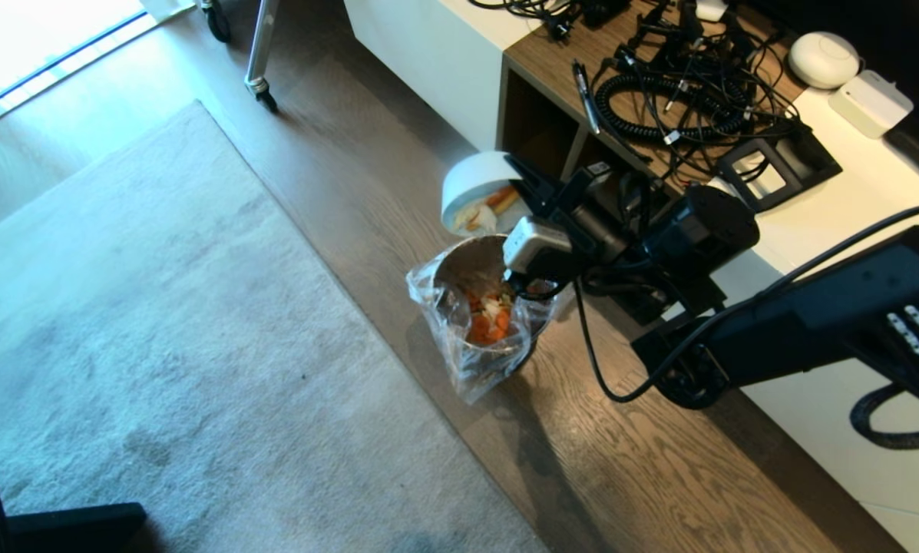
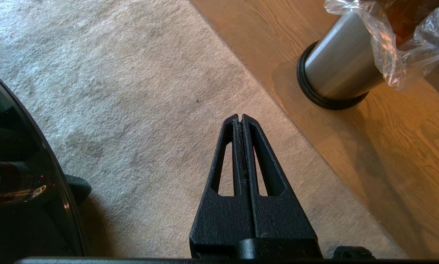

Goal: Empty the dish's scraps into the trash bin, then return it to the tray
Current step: Pour the leftover food from the bowl into the trash can

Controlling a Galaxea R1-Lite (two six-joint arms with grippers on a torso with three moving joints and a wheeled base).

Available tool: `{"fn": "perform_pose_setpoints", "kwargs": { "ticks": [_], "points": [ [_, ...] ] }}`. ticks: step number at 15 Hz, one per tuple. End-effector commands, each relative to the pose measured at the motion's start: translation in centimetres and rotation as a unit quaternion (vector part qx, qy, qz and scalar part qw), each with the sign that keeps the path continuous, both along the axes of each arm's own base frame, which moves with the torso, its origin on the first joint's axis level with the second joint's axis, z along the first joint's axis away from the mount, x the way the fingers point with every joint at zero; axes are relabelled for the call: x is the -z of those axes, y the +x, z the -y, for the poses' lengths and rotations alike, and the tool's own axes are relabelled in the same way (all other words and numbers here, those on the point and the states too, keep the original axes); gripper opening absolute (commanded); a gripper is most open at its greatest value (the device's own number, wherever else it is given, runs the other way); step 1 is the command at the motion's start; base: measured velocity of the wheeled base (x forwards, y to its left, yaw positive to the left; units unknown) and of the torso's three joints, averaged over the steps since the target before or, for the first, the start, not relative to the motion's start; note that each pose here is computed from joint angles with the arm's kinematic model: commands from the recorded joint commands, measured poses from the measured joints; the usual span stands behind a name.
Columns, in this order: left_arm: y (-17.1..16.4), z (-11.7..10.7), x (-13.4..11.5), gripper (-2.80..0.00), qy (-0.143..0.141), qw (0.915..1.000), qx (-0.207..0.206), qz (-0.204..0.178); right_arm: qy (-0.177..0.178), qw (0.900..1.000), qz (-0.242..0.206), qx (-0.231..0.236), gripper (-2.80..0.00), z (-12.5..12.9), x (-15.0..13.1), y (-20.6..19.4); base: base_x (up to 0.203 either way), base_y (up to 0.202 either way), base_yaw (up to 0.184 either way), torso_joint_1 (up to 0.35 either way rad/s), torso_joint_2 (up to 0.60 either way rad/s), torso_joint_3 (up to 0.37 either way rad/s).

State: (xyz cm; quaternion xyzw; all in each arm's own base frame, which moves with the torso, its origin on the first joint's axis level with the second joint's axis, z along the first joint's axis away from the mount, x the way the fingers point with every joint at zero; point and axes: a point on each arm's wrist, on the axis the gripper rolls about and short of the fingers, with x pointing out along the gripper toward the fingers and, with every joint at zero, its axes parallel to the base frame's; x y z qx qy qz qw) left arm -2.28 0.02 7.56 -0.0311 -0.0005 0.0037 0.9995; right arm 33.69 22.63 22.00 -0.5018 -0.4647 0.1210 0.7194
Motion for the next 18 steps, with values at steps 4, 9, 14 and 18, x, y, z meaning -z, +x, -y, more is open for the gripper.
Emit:
{"fn": "perform_pose_setpoints", "kwargs": {
  "ticks": [4, 9, 14, 18],
  "points": [
    [0.0, 0.0, 0.0, -2.80, 0.000, 1.0000, 0.000, 0.000, 0.013, 0.998, 0.053, -0.019, -2.80, 0.1, -2.0, -0.7, 0.000, 0.000, 0.000, 0.000, 0.00, 0.000],
    [0.0, 0.0, 0.0, -2.80, 0.000, 1.0000, 0.000, 0.000, 0.026, 0.998, 0.055, -0.029, -2.80, 0.0, -2.7, -0.9, 0.000, 0.000, 0.000, 0.000, 0.00, 0.000],
    [0.0, 0.0, 0.0, -2.80, 0.000, 1.0000, 0.000, 0.000, 0.015, 0.997, 0.060, -0.048, -2.80, -0.1, -2.7, -1.1, 0.000, 0.000, 0.000, 0.000, 0.00, 0.000],
    [0.0, 0.0, 0.0, -2.80, 0.000, 1.0000, 0.000, 0.000, 0.019, 0.995, 0.077, -0.057, -2.80, -0.3, -3.5, -1.3, 0.000, 0.000, 0.000, 0.000, 0.00, 0.000]
  ]
}}
